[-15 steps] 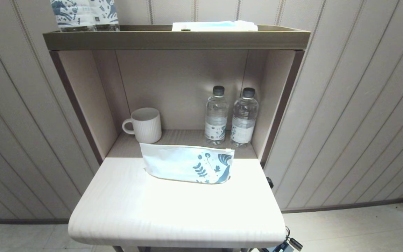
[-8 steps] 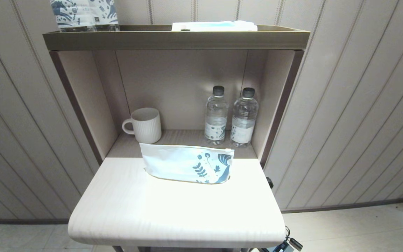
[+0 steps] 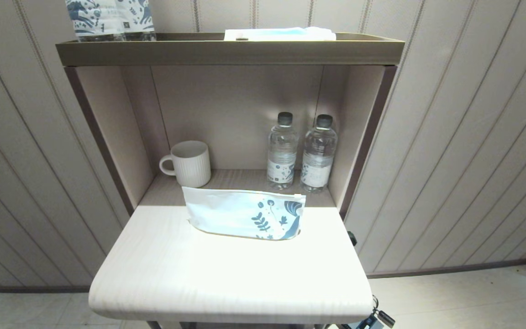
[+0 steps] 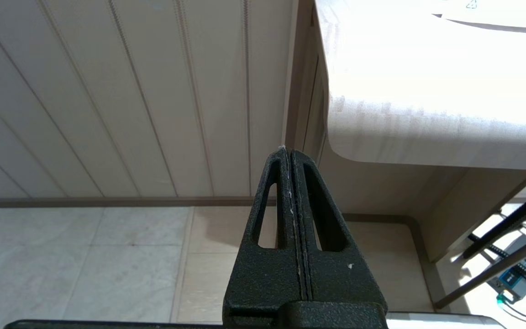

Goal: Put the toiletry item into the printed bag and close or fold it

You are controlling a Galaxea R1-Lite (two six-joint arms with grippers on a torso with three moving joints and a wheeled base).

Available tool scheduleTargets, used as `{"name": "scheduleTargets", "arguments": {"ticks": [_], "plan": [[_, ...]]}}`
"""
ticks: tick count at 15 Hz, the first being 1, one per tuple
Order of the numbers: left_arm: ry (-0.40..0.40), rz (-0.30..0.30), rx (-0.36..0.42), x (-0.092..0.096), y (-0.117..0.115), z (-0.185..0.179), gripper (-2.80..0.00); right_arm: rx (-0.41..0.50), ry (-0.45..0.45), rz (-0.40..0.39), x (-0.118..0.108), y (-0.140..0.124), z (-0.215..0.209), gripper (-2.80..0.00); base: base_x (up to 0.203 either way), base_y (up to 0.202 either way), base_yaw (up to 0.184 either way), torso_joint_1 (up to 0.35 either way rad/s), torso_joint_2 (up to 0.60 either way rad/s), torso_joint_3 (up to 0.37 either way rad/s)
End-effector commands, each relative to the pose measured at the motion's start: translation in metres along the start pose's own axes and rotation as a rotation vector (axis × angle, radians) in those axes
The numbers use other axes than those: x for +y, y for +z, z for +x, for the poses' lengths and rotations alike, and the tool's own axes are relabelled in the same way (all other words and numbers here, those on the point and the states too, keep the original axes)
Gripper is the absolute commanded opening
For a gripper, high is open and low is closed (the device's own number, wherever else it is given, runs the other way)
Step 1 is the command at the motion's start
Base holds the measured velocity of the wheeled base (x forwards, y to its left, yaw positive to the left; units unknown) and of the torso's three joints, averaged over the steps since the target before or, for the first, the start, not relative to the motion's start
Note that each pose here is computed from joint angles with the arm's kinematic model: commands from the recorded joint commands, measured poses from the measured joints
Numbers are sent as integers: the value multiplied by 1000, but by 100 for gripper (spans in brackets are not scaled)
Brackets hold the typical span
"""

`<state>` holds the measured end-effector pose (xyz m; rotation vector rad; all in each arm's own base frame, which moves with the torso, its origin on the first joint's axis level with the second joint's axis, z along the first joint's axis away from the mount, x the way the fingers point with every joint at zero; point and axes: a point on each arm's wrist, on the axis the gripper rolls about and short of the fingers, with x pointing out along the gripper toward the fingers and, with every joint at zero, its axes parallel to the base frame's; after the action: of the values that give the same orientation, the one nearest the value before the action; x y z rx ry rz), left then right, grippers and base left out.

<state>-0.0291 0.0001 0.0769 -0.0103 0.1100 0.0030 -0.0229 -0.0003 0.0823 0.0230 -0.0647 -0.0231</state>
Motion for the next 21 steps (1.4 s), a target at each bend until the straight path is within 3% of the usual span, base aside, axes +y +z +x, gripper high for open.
{"name": "scheduleTargets", "arguments": {"ticks": [1, 21], "plan": [[1, 0, 0, 0, 0, 0, -280, -1, 2, -2, 0, 0, 0, -280, 0, 0, 0, 0, 0, 0], [1, 0, 0, 0, 0, 0, -280, 1, -3, 14, 0, 0, 0, -280, 0, 0, 0, 0, 0, 0]]}}
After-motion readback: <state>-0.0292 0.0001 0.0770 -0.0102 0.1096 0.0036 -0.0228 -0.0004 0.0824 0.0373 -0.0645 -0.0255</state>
